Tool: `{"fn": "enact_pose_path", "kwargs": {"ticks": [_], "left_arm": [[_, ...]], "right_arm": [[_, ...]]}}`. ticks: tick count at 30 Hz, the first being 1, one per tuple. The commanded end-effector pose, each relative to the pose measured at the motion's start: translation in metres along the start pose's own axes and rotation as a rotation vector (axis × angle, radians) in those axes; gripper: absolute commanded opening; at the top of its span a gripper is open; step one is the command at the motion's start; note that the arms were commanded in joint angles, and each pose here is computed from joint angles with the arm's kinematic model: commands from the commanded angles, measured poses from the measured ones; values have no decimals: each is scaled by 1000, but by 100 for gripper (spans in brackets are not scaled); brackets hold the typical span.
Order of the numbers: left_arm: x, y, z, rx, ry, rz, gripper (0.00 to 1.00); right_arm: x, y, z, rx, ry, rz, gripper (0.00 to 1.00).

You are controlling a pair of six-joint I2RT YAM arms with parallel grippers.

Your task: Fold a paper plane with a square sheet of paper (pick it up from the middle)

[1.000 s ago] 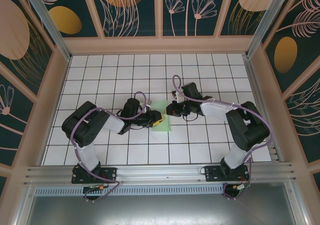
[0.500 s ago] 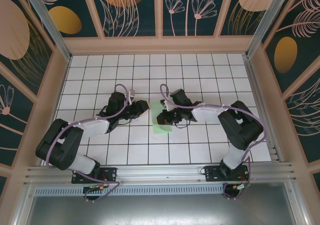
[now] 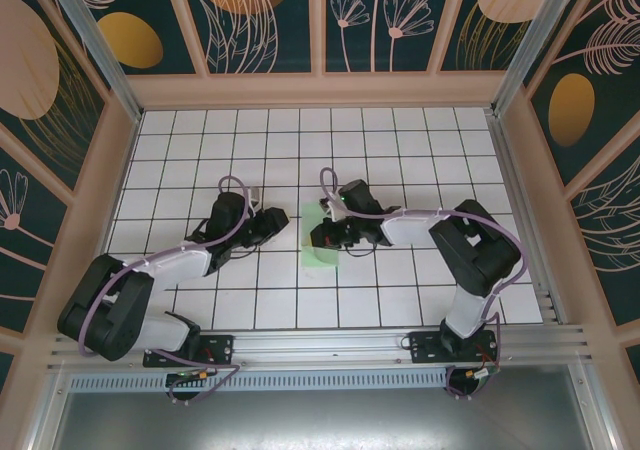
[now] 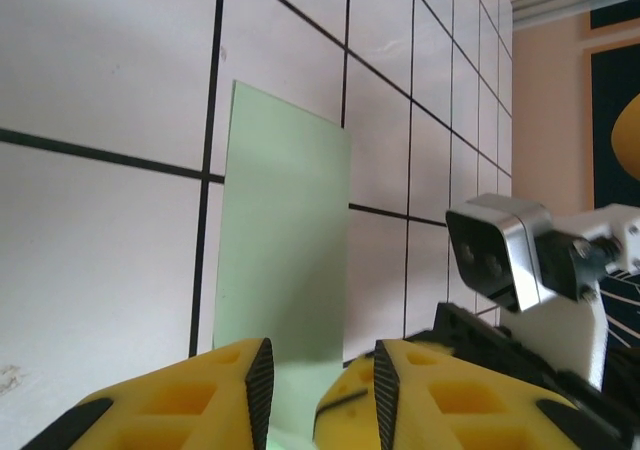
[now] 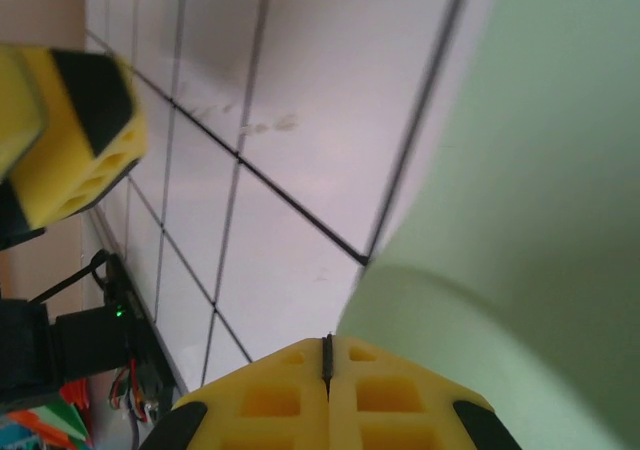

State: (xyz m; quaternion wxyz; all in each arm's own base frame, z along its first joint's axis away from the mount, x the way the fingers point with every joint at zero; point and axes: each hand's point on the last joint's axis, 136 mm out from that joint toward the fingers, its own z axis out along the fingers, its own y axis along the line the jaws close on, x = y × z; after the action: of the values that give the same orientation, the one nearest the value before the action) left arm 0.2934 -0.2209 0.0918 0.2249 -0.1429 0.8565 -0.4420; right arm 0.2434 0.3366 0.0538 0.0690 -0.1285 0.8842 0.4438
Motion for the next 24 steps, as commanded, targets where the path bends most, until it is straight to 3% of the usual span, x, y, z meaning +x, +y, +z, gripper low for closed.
{"fn": "enact_pose_path", "kwargs": {"ticks": [1,13,24], "left_arm": [[11,-1,3,32,48,30,35],[48,-25,34,113,182,48,30],[61,-45,56,168,245,49,27]], "right_arm": [[-10,-9,-16,26,-76,17,0],[-21,-39,-31,105,-105,9,0],[-32,-50,-31,135,-94,-26,0]]}}
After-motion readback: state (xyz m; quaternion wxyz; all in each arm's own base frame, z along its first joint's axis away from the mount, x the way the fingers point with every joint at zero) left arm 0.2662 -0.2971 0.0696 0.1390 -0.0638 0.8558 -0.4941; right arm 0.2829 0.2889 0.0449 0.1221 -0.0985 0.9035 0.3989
